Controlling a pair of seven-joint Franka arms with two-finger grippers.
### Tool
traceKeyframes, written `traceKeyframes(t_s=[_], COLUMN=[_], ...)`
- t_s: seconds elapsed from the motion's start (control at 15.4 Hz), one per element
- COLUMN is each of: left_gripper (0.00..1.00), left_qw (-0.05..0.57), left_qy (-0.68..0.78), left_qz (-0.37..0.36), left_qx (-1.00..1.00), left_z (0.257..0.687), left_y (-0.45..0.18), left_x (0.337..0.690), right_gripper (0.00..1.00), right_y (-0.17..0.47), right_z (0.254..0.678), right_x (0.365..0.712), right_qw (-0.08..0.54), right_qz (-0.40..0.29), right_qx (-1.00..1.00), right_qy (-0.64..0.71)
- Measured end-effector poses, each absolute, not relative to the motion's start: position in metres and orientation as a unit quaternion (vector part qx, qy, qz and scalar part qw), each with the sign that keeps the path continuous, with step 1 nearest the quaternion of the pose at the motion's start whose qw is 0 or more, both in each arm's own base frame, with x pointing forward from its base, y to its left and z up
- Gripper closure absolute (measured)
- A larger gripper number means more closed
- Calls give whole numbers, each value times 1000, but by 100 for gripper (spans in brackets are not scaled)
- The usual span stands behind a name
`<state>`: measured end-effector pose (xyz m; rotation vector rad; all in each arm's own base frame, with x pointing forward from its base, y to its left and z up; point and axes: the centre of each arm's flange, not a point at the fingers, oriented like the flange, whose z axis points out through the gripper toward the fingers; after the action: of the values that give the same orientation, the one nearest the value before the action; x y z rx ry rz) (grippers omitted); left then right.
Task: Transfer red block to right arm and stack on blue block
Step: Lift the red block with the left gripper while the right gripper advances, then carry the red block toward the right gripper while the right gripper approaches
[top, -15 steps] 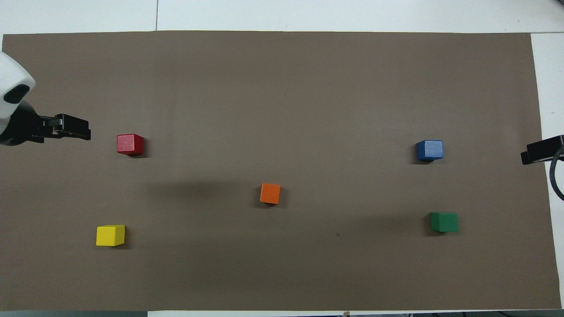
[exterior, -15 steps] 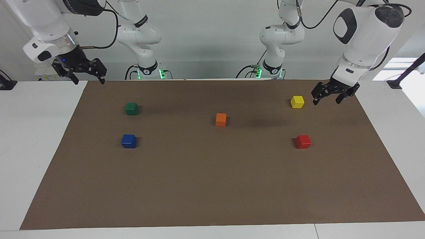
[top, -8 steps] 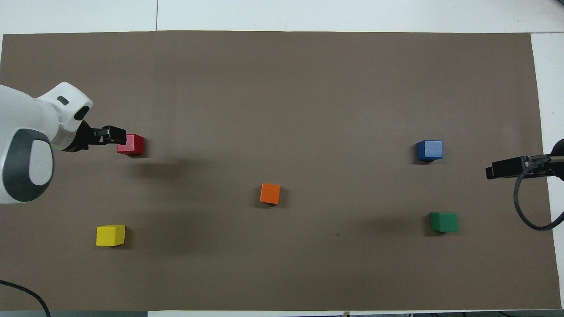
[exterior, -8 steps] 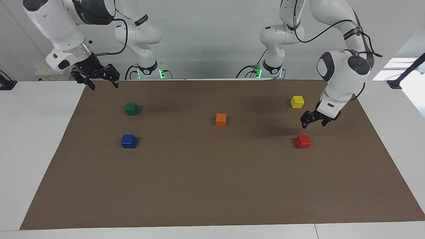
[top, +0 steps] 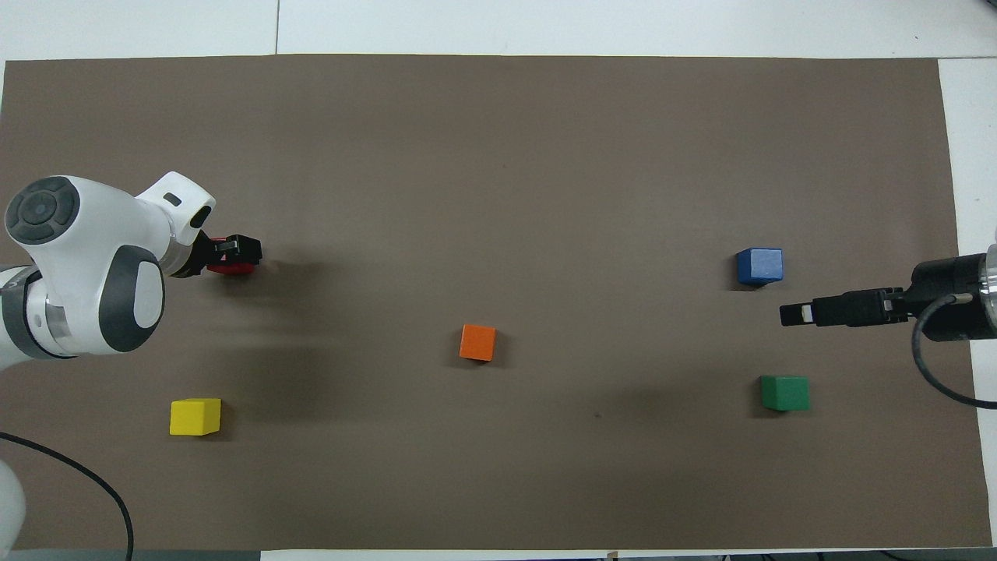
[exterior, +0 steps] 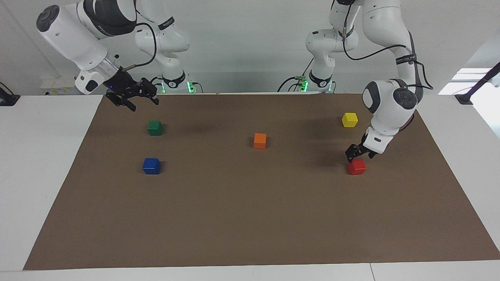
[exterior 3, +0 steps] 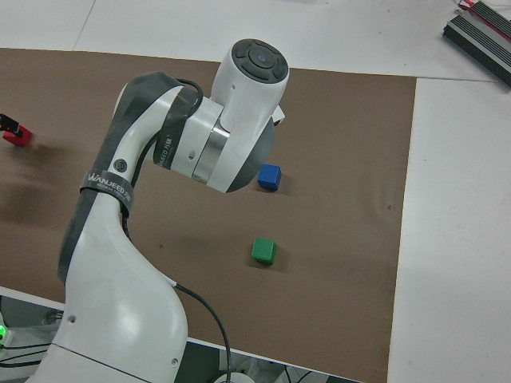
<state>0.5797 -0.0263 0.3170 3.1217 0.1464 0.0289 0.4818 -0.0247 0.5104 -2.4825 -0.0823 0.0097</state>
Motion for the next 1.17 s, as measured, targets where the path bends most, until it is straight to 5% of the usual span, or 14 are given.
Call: traceKeyframes(t_s=[0.26,0.52,0.85,1.17], left_gripper=[0,44,45,45], left_qw=[9,10,68,134], left_qy=[47,49,173,336], left_qz=[11,9,-31,-78], left_qx=[999,999,982,929], left_z=[312,321,390,502], left_y=[-26,-26,-43,-124], left_x=[582,591,620,599], right_gripper=[0,0,0,0], right_y=[-29,-8,12,38], right_z=[471,464,430,382], right_x=[470,470,475,479], right_qw=[469,578,689,808], right_qz=[-18,-15,-17,2], right_qx=[-882,-814,-719,-581], right_qy=[-47,-56,-94,-97])
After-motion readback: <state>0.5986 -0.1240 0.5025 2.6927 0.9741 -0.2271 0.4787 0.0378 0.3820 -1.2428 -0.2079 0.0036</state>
